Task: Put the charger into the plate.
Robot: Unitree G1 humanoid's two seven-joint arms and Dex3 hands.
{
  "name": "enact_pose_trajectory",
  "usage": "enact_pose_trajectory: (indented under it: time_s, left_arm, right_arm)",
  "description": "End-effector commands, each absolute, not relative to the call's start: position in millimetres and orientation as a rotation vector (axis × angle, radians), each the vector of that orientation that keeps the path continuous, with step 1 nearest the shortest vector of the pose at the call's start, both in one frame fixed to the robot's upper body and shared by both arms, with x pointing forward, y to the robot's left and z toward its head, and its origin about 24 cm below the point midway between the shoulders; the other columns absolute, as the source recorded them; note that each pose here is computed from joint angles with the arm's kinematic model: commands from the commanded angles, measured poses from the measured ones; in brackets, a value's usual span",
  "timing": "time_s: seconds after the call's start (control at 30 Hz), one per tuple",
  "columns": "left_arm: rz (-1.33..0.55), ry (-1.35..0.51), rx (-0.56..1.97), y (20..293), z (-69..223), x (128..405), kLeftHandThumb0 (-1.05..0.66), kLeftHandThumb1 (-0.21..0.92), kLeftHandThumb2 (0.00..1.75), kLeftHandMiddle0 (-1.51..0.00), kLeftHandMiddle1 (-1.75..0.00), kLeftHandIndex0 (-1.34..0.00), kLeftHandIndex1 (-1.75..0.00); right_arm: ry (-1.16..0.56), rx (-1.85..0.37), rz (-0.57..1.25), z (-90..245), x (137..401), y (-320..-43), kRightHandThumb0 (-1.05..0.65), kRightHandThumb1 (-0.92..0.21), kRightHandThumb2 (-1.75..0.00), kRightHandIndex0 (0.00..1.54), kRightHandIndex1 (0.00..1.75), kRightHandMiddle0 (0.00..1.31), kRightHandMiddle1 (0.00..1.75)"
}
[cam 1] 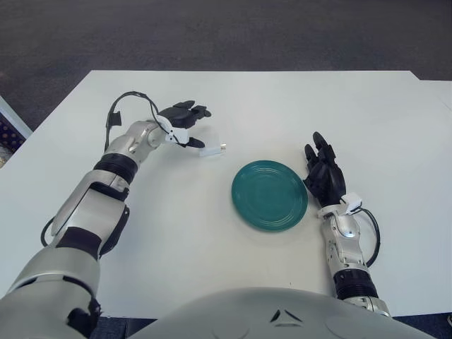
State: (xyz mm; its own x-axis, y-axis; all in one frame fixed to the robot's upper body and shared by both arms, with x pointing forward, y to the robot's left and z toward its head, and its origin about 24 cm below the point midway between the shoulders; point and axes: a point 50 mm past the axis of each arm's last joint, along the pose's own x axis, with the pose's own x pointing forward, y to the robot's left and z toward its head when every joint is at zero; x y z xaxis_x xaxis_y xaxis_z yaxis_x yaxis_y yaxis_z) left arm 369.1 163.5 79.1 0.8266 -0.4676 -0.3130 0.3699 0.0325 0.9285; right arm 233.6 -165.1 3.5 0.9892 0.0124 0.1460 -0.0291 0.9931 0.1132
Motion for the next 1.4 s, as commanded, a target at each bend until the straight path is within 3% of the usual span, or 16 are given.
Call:
enact_pose_trajectory:
  time_s: [0.0, 0.77, 1.37]
  left_arm:
    - [-0.625, -0.093, 1.413, 159.5, 83.9, 373.8, -1.05, 0.92, 0.30, 0.00, 0.00, 0.00, -0.77]
    - [-0.707, -0.001, 1.414, 151.8, 66.8, 369.9, -1.05, 0.92, 0.43, 0.00, 0.00, -0.01, -0.80]
    - [-0.872, 0.042, 1.459, 145.9, 59.4, 363.6, -1.05, 0.92, 0.49, 0.00, 0.00, 0.00, -0.79]
  right_arm:
    - [-0.036, 0.137, 0.017, -19.3, 219.7, -161.2, -0.91, -0.92, -1.07, 0.10, 0.00, 0.00, 0.22]
    - [-0.020, 0.159, -0.004, -19.8, 218.2, -162.7, -0.90, -0.92, -1.08, 0.12, 0.00, 0.00, 0.24]
    - [-0.021, 0.174, -0.009, -18.6, 217.6, -162.1, -0.90, -0.92, -1.07, 0.13, 0.01, 0.00, 0.28]
